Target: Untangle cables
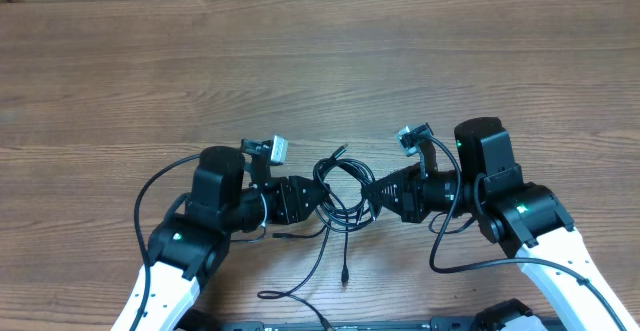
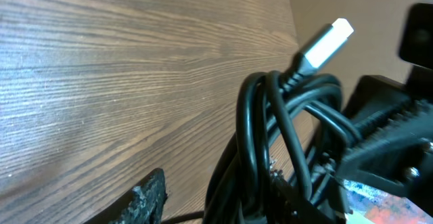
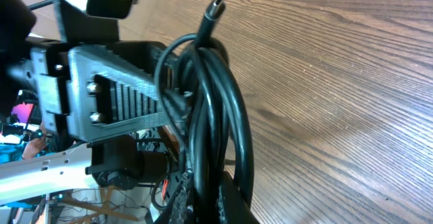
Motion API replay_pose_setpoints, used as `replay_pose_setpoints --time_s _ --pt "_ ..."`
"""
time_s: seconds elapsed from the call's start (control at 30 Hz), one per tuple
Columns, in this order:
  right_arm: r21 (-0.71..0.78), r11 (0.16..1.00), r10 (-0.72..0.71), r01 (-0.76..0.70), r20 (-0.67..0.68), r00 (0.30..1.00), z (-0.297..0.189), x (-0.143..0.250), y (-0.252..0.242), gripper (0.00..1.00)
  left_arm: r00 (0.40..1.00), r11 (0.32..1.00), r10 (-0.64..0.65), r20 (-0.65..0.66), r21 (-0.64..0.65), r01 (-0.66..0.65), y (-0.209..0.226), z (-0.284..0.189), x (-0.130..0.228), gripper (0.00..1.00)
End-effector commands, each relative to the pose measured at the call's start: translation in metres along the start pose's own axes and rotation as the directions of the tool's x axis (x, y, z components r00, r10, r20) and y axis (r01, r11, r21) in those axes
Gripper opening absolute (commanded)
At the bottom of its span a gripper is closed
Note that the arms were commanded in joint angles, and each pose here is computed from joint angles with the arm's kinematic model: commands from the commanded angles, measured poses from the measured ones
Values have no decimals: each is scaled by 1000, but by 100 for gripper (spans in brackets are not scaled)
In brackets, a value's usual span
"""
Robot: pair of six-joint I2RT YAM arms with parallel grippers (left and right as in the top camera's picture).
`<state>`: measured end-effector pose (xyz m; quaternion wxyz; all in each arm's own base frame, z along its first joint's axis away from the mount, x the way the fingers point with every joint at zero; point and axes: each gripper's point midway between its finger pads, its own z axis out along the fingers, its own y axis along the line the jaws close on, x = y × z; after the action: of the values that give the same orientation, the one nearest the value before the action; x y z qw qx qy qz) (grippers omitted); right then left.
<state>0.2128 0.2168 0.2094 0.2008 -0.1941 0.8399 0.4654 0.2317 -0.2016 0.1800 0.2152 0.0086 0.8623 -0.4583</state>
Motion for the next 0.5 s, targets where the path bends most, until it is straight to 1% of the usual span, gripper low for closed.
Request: replay_pose_setpoints --time_s 0.0,0.1,0.27,0.4,0.47 --pt "-36 999 -40 40 19 999 -4 -8 14 4 1000 1000 -19 2 -22 19 4 5 -6 44" --pt "-33 999 -39 40 19 999 -4 -8 14 4 1000 999 -26 -5 -25 26 6 6 -5 41" --pt "-32 999 -40 41 20 999 -4 -8 14 4 1000 1000 -17 2 -18 17 5 1 -6 41" --pt "-24 999 -40 40 22 999 -4 -8 12 4 1000 999 6 10 -38 -5 9 -7 -5 41" --pt "-17 999 -40 40 23 999 -4 -9 11 4 1000 999 -4 19 -50 5 12 -12 -6 42"
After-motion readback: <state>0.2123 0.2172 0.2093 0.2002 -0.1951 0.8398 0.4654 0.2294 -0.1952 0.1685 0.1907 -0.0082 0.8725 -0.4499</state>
